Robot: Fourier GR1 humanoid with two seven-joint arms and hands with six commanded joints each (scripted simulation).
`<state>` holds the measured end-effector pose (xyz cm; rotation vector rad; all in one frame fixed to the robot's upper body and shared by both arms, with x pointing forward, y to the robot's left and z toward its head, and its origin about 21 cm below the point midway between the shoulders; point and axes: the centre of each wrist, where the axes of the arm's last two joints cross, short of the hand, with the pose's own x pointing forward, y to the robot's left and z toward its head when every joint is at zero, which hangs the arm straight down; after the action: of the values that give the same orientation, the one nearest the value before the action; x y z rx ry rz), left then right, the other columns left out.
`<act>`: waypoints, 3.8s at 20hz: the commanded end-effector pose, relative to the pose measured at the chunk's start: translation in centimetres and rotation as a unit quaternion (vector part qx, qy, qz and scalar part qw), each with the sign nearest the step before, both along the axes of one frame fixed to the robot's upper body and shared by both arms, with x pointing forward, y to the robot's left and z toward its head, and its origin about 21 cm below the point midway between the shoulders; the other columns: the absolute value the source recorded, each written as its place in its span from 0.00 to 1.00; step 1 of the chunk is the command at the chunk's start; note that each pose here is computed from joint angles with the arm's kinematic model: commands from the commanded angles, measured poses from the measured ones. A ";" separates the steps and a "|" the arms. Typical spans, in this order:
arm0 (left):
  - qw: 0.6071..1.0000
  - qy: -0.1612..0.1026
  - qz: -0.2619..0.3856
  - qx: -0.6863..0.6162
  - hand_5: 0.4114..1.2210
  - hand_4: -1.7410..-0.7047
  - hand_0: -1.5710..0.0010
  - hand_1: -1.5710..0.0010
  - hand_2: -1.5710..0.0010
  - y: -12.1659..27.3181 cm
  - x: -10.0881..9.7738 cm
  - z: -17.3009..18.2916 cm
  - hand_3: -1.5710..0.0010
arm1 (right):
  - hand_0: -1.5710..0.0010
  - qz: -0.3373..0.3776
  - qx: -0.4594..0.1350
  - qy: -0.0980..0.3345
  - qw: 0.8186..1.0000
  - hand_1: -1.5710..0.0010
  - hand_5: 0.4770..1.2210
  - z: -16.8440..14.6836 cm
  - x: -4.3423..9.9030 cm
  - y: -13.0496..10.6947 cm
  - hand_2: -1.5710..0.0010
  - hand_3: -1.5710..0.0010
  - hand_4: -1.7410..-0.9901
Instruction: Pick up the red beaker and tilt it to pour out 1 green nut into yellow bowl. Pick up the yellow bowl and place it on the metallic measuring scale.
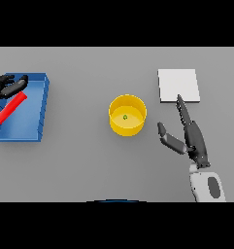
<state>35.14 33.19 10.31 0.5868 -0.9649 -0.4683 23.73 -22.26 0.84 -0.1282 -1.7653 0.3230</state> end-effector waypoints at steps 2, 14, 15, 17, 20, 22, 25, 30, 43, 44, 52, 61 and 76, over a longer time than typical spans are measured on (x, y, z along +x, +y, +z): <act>1.000 -0.003 0.003 0.008 0.29 0.98 0.87 0.88 0.89 -0.1 0.1 -0.9 0.91 | 1.00 -0.001 -0.004 -0.001 1.000 1.00 0.28 -0.1 -0.2 -0.1 1.00 1.00 0.77; 0.997 -0.079 0.009 0.005 0.33 0.99 0.99 0.99 0.99 -0.2 0.6 -0.4 0.99 | 1.00 0.113 -0.204 -0.014 0.972 1.00 0.32 2.7 1.8 0.0 1.00 1.00 0.73; 0.997 -0.081 0.006 0.002 0.32 0.99 0.99 0.99 0.99 -0.2 0.5 -0.5 0.99 | 1.00 0.128 -0.251 -0.016 0.959 1.00 0.31 3.3 2.4 0.0 1.00 1.00 0.71; 0.997 -0.080 0.006 -0.005 0.31 0.99 1.00 1.00 1.00 -0.3 0.7 -0.5 1.00 | 1.00 0.176 -0.337 -0.038 0.924 1.00 0.30 4.6 3.7 1.4 1.00 1.00 0.69; 0.997 -0.079 0.002 -0.007 0.32 0.99 1.00 1.00 1.00 -0.1 0.3 -0.6 1.00 | 1.00 0.243 -0.438 -0.075 0.862 1.00 0.30 5.5 5.3 2.5 1.00 1.00 0.68; 0.997 -0.077 0.001 -0.008 0.33 0.99 1.00 1.00 1.00 0.0 0.2 -0.4 1.00 | 1.00 0.280 -0.484 -0.082 0.825 1.00 0.31 5.9 6.2 3.4 1.00 1.00 0.69; 0.997 -0.077 0.002 -0.013 0.33 0.99 1.00 1.00 1.00 -0.4 0.2 -0.6 1.00 | 1.00 0.311 -0.534 -0.084 0.782 1.00 0.31 6.1 7.7 4.8 1.00 1.00 0.71; 0.997 -0.081 -0.003 -0.018 0.34 0.98 1.00 1.00 1.00 -0.1 0.4 -0.6 1.00 | 1.00 0.362 -0.587 -0.065 0.721 1.00 0.30 5.3 9.0 6.6 1.00 1.00 0.69; 0.996 -0.086 0.002 -0.029 0.34 0.99 1.00 1.00 1.00 0.7 -0.1 -0.5 1.00 | 1.00 0.395 -0.641 -0.014 0.659 1.00 0.38 4.3 11.4 9.3 1.00 1.00 0.58; 0.996 -0.085 0.001 -0.027 0.34 0.99 1.00 1.00 1.00 0.6 -0.2 -0.4 1.00 | 1.00 0.389 -0.642 -0.004 0.661 1.00 0.42 4.2 11.5 9.4 1.00 0.99 0.56; 0.995 -0.090 -0.003 -0.032 0.35 0.98 1.00 1.00 1.00 0.5 -0.2 -0.6 1.00 | 0.27 0.400 -0.639 -0.009 0.657 0.29 0.85 4.0 11.2 9.1 0.36 0.54 0.21; 0.996 -0.081 -0.004 -0.025 0.35 0.99 1.00 1.00 1.00 0.7 -0.2 -0.2 1.00 | 0.04 0.397 -0.630 -0.025 0.667 0.04 0.98 4.4 11.5 8.9 0.16 0.18 0.03; 0.996 -0.082 -0.009 -0.022 0.34 0.98 1.00 1.00 1.00 0.3 -0.4 -0.1 1.00 | 0.01 0.310 -0.628 -0.033 0.712 0.00 1.00 11.2 11.7 5.5 0.03 0.26 0.00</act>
<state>34.72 33.45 10.24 0.5834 -1.1366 -0.4183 35.41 -16.82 11.99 -0.5144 -1.2907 2.0163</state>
